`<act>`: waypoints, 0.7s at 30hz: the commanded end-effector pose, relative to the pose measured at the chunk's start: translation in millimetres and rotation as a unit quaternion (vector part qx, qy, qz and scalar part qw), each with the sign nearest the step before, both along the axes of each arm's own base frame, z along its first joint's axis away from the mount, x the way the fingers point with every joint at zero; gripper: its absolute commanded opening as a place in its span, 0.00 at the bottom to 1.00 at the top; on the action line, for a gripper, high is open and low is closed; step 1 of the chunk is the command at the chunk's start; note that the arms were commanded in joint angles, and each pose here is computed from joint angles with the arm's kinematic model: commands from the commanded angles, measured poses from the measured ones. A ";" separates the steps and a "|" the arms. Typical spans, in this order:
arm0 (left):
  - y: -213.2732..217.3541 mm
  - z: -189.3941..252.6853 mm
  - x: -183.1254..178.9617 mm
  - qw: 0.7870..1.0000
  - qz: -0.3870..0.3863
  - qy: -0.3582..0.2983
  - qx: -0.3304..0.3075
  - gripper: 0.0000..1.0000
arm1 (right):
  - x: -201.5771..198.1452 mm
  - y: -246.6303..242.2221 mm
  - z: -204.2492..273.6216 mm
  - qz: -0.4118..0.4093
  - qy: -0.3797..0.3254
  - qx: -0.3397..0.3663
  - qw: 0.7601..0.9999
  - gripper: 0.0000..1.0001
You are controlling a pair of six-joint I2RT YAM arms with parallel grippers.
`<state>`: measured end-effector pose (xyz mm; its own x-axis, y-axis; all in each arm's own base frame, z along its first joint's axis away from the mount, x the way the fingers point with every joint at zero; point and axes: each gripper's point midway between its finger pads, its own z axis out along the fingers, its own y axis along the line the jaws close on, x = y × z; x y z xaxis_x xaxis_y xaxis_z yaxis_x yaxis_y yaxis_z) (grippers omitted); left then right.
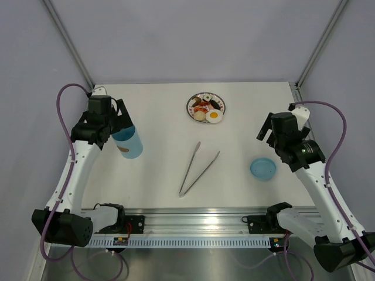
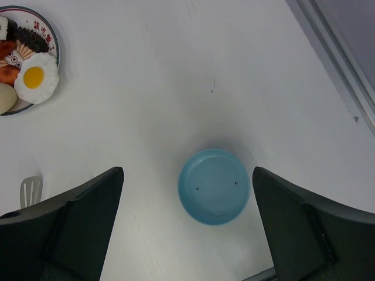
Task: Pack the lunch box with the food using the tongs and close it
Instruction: Adjust the clamp at the center of the board.
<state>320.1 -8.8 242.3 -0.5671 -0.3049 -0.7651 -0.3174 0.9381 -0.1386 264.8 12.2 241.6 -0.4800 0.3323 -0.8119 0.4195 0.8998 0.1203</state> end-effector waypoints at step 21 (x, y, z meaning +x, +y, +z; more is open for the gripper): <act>-5.7 5.9 13.5 0.998 -0.002 -0.016 -0.068 0.99 | -6.7 16.3 -14.6 0.042 0.017 0.030 0.999 0.99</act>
<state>324.8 -8.9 235.7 -0.5796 -0.3690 -0.7266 -0.3294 0.9216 -0.2052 259.2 24.1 223.1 -0.5377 0.3369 -0.7729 0.3750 0.9166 0.1387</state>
